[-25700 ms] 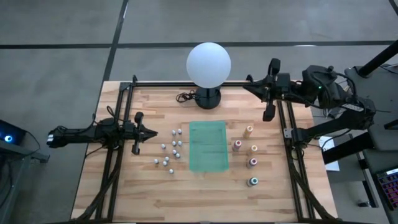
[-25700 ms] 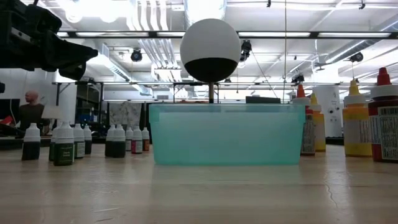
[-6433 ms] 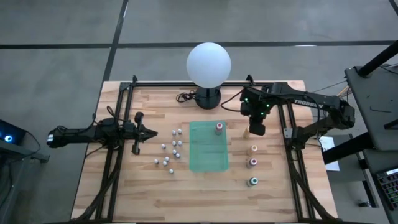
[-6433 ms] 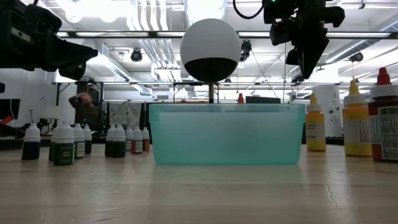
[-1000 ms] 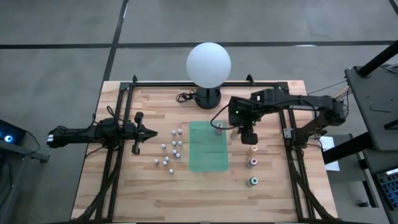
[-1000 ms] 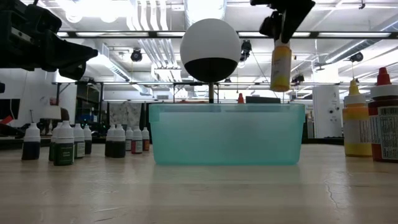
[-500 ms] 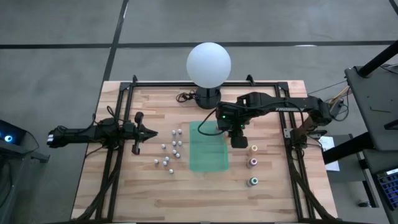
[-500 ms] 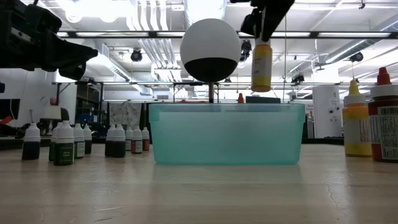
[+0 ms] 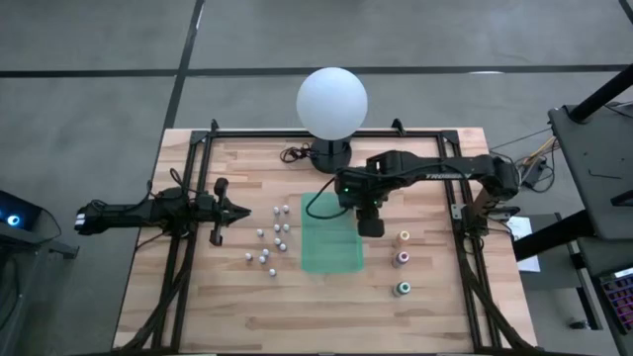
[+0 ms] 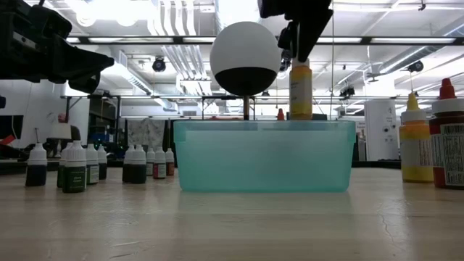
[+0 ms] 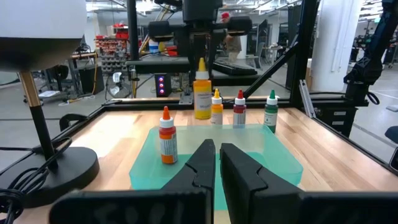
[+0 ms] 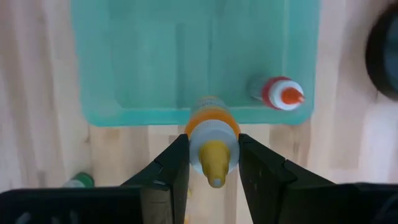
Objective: Pick & Place food coloring
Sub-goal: Put the top large yellow food coloring bottle into the green bin
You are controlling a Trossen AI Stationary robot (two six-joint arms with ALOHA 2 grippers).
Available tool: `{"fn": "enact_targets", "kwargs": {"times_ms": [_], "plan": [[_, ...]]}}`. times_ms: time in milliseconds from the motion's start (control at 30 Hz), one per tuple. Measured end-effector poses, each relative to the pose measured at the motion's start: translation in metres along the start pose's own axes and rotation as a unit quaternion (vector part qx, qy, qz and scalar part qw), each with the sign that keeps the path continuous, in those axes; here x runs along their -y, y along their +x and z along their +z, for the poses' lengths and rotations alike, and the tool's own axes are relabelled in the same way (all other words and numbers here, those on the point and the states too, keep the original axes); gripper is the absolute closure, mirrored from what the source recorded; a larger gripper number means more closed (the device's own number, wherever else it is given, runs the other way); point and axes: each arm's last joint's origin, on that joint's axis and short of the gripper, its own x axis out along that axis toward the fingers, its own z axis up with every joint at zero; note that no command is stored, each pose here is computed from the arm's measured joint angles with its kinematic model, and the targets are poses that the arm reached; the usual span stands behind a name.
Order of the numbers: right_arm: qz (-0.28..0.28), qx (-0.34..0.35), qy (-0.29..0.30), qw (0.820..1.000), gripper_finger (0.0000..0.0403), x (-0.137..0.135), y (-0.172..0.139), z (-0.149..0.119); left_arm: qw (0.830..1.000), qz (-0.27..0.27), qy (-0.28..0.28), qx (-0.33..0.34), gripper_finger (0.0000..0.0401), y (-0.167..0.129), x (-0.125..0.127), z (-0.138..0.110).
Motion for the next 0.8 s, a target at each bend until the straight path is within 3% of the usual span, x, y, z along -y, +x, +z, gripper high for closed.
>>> {"fn": "enact_targets", "kwargs": {"times_ms": [500, 800], "plan": [[-0.007, 0.011, 0.186, 0.982, 0.0296, 0.001, 0.006, 0.005, 1.000, 0.000, 0.000, 0.000, 0.0401, 0.000, 0.000, 0.000], [-0.002, 0.015, 0.225, 0.974, 0.0296, 0.000, 0.020, 0.009, 1.000, 0.000, 0.000, 0.000, 0.0401, 0.000, 0.000, 0.000]]}}
